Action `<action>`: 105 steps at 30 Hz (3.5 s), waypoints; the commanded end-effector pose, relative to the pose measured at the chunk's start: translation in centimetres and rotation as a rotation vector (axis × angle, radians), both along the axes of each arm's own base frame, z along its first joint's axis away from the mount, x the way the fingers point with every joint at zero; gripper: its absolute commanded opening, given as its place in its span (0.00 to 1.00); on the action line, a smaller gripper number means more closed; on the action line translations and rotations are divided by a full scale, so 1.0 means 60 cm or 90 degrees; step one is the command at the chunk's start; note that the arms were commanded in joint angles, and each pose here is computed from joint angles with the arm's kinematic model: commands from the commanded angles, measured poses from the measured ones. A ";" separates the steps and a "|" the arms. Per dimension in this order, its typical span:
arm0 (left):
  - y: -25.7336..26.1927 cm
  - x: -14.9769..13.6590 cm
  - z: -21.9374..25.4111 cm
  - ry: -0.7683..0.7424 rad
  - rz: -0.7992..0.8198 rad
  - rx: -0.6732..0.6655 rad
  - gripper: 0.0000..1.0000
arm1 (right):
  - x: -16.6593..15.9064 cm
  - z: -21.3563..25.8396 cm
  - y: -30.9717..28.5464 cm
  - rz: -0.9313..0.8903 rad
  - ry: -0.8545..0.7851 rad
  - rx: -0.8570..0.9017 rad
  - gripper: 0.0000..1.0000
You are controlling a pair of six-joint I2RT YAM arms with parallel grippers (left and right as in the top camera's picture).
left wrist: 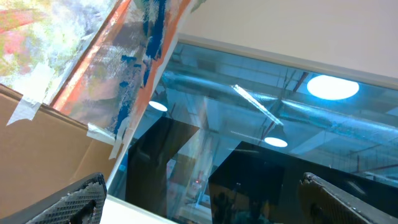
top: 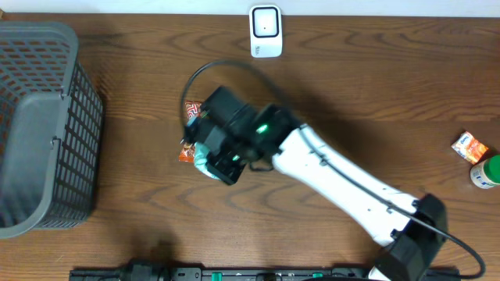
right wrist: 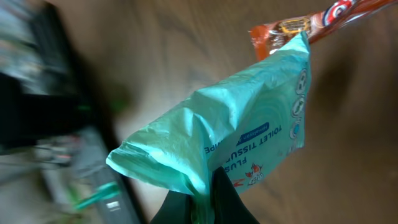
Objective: Scan the item barcode
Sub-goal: 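Reach the right gripper to the mint-green tissue pack and grasp it, then lift the tissue pack and pull it rightward toward the scanner, then hold the tissue pack's label against the white scanner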
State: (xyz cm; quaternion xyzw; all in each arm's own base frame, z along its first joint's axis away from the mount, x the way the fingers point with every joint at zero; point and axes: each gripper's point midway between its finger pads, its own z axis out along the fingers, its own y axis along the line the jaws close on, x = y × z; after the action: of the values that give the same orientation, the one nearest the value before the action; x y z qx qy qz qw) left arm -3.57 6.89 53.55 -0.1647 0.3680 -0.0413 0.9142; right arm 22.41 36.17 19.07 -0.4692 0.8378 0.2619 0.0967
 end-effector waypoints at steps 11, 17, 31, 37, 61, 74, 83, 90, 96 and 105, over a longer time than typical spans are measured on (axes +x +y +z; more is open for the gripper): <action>0.003 -0.010 0.001 -0.013 0.001 -0.009 0.98 | 0.002 0.070 -0.019 0.043 0.276 0.266 0.01; 0.003 -0.010 0.001 -0.012 0.001 -0.009 0.98 | 0.009 0.076 -0.034 0.026 0.311 0.288 0.01; 0.003 -0.010 0.001 -0.012 0.001 -0.008 0.98 | 0.026 0.103 -0.053 0.018 0.357 0.370 0.02; 0.003 -0.010 0.001 -0.012 0.001 -0.008 0.98 | 0.047 0.112 -0.090 0.001 0.351 0.403 0.01; 0.001 0.005 -0.007 0.004 0.001 -0.006 0.98 | 0.087 0.036 -0.199 -0.118 0.368 0.412 0.01; 0.001 0.006 -0.007 0.005 0.001 -0.006 0.98 | 0.080 0.037 -0.267 -0.152 0.363 0.401 0.01; 0.000 0.010 -0.009 0.009 0.001 -0.005 0.98 | 0.078 0.041 -0.289 -0.153 0.348 0.407 0.01; 0.000 0.013 -0.011 0.011 0.001 -0.005 0.98 | 0.105 0.030 -0.287 -0.153 0.305 0.400 0.02; -0.002 0.025 -0.015 0.016 0.001 -0.005 0.98 | 0.232 -0.049 -0.291 -0.337 0.204 0.187 0.01; -0.004 0.035 -0.018 0.018 0.001 -0.004 0.98 | 0.331 -0.011 -0.283 -0.373 -0.084 0.012 0.01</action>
State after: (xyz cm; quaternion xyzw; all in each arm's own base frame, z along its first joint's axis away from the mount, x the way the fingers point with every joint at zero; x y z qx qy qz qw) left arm -1.08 6.53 52.47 -0.1626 0.3884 -0.0365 0.9063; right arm 39.68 21.25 18.09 -0.2611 0.8979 0.2983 0.1911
